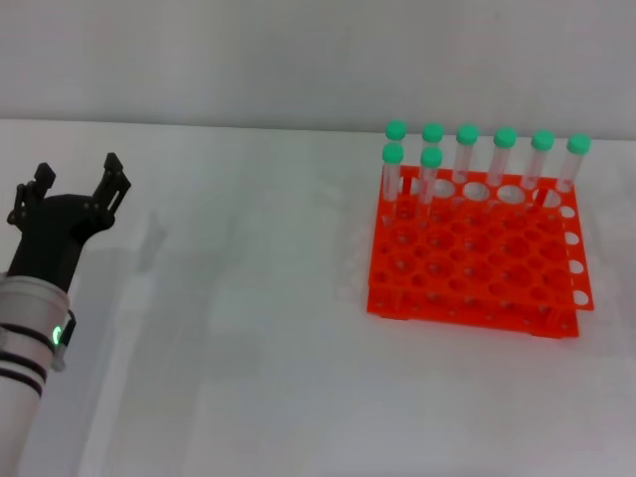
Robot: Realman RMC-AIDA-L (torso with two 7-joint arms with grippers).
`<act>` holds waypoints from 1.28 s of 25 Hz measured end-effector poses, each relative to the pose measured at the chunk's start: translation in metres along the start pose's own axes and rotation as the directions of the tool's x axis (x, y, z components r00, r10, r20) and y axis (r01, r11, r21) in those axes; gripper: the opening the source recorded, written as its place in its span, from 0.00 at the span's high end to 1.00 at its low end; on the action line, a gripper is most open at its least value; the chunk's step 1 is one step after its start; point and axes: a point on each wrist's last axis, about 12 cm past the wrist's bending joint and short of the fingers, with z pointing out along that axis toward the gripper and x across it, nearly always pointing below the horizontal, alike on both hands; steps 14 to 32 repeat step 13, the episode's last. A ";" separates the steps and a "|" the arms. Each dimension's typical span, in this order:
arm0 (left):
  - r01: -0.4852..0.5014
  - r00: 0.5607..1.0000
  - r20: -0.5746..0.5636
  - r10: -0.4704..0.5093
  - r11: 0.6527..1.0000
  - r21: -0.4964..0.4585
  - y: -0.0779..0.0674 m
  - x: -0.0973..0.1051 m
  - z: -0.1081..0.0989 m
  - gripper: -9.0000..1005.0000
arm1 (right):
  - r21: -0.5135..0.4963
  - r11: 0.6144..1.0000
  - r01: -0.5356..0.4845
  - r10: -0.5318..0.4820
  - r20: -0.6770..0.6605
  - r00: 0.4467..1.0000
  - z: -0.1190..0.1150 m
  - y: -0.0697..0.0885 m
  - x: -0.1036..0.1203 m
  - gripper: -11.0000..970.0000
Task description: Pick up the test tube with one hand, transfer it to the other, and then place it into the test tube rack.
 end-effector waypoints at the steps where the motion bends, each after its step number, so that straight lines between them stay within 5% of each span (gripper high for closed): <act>1: 0.009 1.000 -0.003 -0.009 1.000 -0.009 0.001 -0.001 0.004 0.12 | 0.010 1.000 0.003 -0.003 0.003 1.000 0.002 -0.001 -0.001 0.18; 13: 0.031 0.999 0.014 -0.030 0.999 -0.040 0.002 -0.013 0.028 0.12 | 0.034 0.999 0.002 -0.002 0.002 1.000 0.027 0.006 -0.013 0.18; 32: 0.031 0.999 0.014 -0.030 0.999 -0.040 0.002 -0.013 0.028 0.12 | 0.034 0.999 0.002 -0.002 0.002 1.000 0.027 0.006 -0.013 0.18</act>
